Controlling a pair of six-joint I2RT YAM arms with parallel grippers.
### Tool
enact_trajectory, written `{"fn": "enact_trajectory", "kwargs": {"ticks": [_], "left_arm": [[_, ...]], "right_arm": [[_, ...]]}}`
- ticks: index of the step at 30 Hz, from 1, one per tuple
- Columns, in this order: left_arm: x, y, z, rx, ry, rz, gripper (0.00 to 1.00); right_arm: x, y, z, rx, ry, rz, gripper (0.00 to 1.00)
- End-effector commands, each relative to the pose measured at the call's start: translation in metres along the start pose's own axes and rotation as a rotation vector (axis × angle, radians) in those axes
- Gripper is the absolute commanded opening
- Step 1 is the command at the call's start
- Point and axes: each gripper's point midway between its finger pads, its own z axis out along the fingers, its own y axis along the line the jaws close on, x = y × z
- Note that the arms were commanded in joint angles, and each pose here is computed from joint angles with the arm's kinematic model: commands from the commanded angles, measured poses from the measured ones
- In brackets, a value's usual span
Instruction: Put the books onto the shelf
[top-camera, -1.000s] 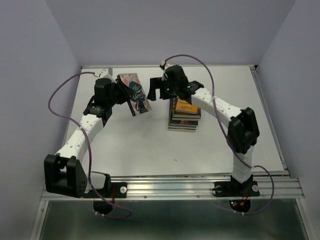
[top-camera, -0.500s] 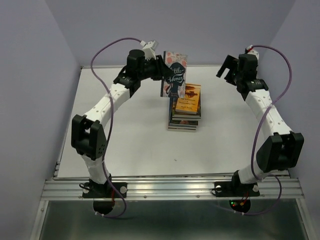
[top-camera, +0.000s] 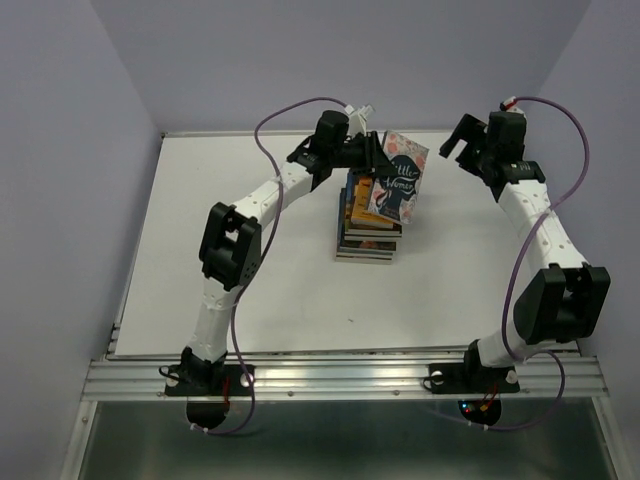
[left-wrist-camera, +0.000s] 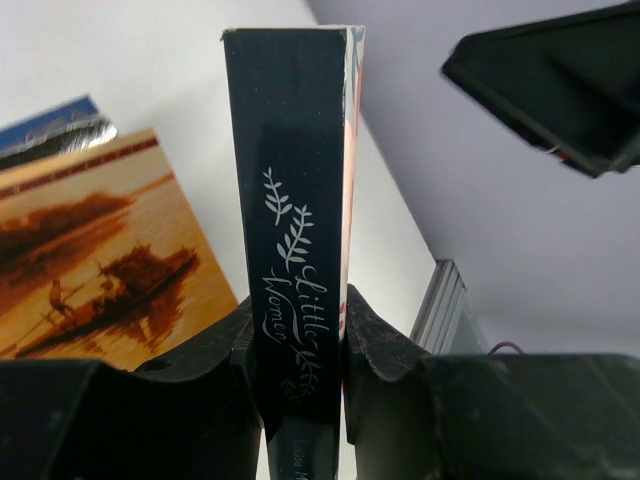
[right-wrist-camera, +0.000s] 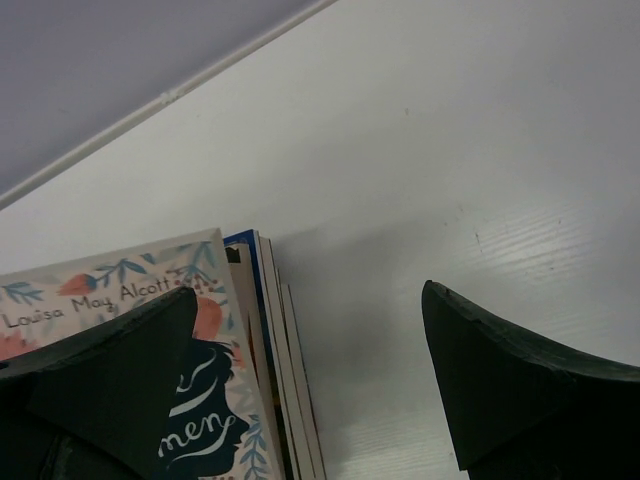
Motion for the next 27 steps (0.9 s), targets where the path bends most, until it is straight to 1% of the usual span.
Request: {"fn": "enact_trajectory", "kwargs": {"ticks": [1,3,9,11,12,15,16,17,18,19,20,23,24,25,27], "left_arm": [[-0.005,-0.021,-0.015,0.011,0.006,0.014,0.00],[-0.002,0.003,-0.016,-0.084,-0.006,0.006,0.00],[0.000,0.035,-0.019,-0.181,-0.006,-0.011,0.00],[0.001,0.046,-0.020,-0.227,0.006,-0.018,0.12],[-0.001,0.053,-0.021,-0.258,-0.003,-0.017,0.25],[-0.005,0.056,-0.025,-0.275,-0.011,0.007,0.52],[-0.007,0.056,-0.027,-0.283,-0.017,0.018,0.56],[-0.009,0.054,-0.030,-0.291,-0.023,0.033,0.62],[-0.014,0.054,-0.032,-0.308,-0.041,0.046,0.77],[-0.018,0.052,-0.036,-0.318,-0.046,0.054,0.90],[-0.020,0.051,-0.037,-0.326,-0.053,0.073,0.99],[-0.032,0.042,-0.045,-0.344,-0.077,0.100,0.99],[-0.043,0.037,-0.049,-0.355,-0.104,0.126,0.99],[-0.044,0.038,-0.053,-0.379,-0.103,0.127,0.99],[-0.056,0.041,-0.061,-0.437,-0.139,0.139,0.99]], "right_arm": [[-0.007,0.004,0.001,-0.028,-0.013,0.028,1.00],[-0.006,0.001,0.004,-0.028,-0.004,0.033,1.00],[0.000,0.001,0.008,-0.036,0.016,0.033,1.00],[0.002,0.001,0.009,-0.033,0.021,0.031,1.00],[0.003,0.000,0.010,-0.033,0.024,0.029,1.00],[0.007,-0.001,0.013,-0.033,0.035,0.028,1.00],[0.008,-0.001,0.015,-0.030,0.040,0.026,1.00],[0.011,0.004,0.015,-0.058,0.057,0.025,1.00],[0.015,0.007,0.015,-0.080,0.076,0.022,1.00],[0.019,0.009,0.018,-0.094,0.090,0.015,1.00],[0.021,0.011,0.018,-0.109,0.100,0.004,1.00],[0.032,0.013,0.022,-0.136,0.142,0.003,1.00],[0.036,0.014,0.023,-0.145,0.154,0.004,1.00],[0.039,0.014,0.023,-0.148,0.162,0.007,1.00],[0.046,0.012,0.023,-0.148,0.180,0.010,1.00]]}}
